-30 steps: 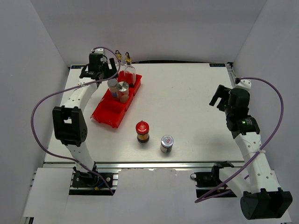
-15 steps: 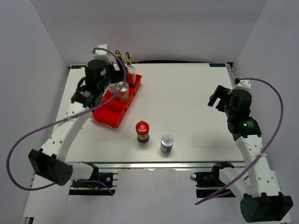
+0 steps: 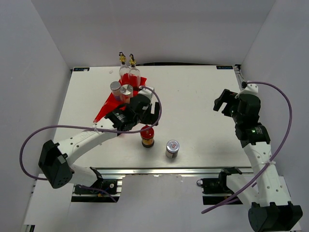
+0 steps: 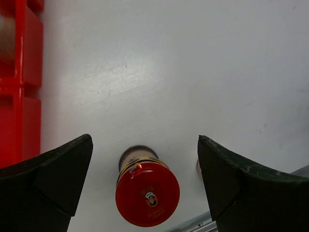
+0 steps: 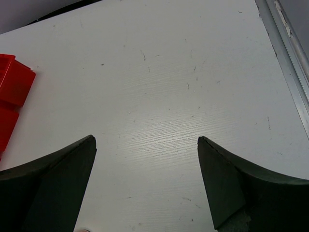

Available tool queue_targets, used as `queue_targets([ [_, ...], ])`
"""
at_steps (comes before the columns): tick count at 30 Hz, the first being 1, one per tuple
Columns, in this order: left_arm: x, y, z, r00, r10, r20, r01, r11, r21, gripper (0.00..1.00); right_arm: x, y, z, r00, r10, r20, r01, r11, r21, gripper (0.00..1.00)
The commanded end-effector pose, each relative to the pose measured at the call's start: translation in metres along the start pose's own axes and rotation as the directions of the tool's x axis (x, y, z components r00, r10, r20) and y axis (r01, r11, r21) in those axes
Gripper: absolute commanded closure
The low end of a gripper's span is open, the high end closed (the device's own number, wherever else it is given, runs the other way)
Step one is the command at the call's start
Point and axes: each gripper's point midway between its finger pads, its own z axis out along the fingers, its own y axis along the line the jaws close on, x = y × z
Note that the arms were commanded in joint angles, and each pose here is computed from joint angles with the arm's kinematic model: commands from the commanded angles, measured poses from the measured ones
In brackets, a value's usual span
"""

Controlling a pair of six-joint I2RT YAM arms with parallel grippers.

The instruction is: Organize the condiment bottles

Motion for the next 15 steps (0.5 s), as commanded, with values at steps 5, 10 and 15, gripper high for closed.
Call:
queue_targets([
  [5, 0.052, -0.008, 0.005, 0.985, 0.051, -0.162, -0.044, 0.998, 0.050, 0.02, -0.011, 0.005, -0.003, 0.999, 0.016, 0.040, -0.015, 1.000, -0.021, 0.11],
  [10, 0.087, 0.004, 0.008, 0.964, 0.052, -0.259, -0.054, 0.999, 0.002, 0.02, -0.008, 0.004, -0.001, 1.000, 0.015, 0.025, -0.015, 1.000, -0.018, 0.11],
  [15, 0.106, -0.006, 0.002, 0.949, 0.085, -0.304, -0.069, 0.996, 0.062, 0.02, -0.006, 0.002, 0.002, 1.000, 0.015, 0.023, -0.015, 1.000, -0.008, 0.11],
])
